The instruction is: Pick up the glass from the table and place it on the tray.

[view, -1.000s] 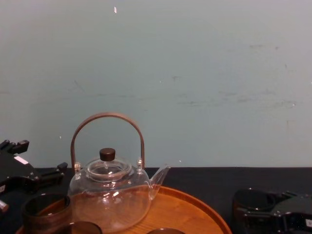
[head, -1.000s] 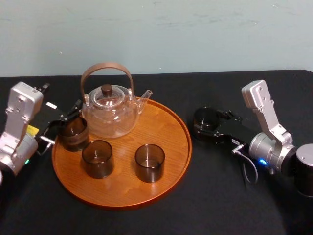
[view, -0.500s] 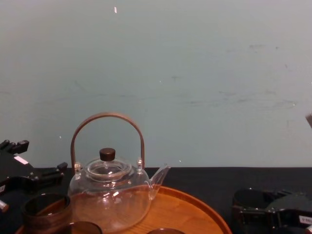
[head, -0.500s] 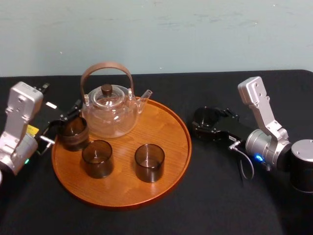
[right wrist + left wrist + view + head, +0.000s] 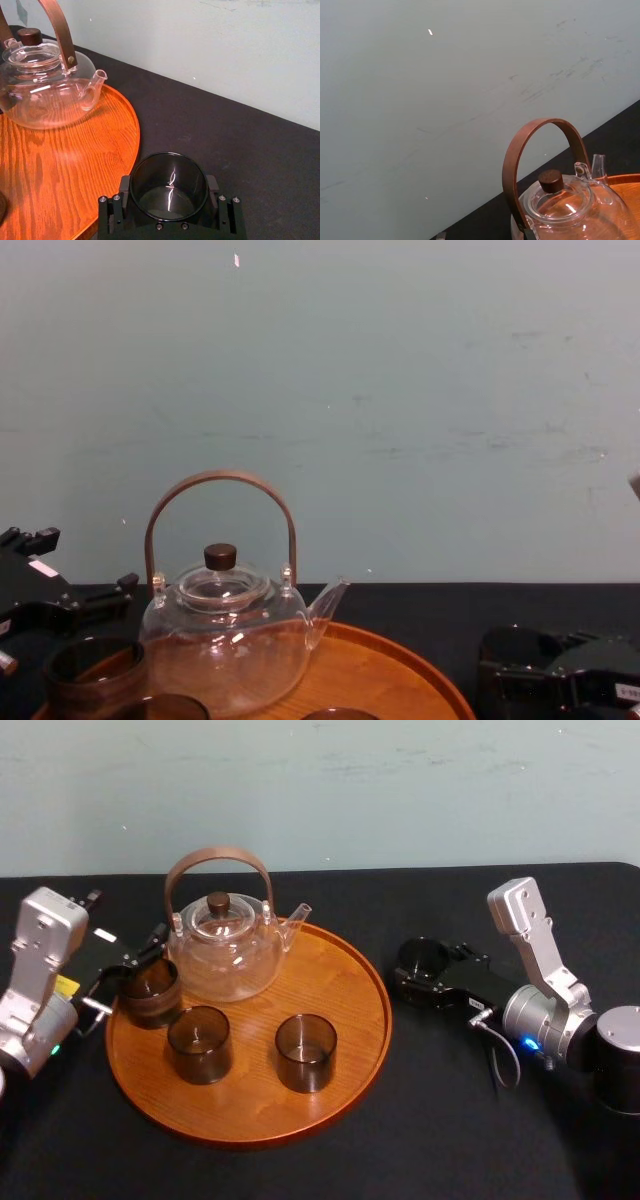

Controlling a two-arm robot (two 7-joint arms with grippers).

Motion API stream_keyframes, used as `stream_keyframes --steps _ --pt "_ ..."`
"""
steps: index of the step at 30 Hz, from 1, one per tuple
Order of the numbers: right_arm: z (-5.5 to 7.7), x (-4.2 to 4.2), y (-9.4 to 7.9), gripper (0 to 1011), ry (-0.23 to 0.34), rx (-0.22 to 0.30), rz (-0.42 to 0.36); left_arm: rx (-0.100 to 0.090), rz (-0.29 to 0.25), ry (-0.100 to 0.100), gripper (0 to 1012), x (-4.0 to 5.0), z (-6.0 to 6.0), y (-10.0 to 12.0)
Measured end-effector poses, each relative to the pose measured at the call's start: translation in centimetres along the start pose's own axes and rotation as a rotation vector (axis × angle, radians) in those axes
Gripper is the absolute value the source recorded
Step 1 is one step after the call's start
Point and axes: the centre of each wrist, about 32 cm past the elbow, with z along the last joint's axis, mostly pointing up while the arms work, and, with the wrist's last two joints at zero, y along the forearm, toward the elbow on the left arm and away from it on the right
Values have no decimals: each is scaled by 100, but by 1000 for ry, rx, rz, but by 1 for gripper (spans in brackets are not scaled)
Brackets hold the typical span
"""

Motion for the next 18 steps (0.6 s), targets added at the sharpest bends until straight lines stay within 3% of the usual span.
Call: stream_keyframes --steps 18 --pt "22 1 -25 903 0 12 2 0 0 0 1001 0 0 0"
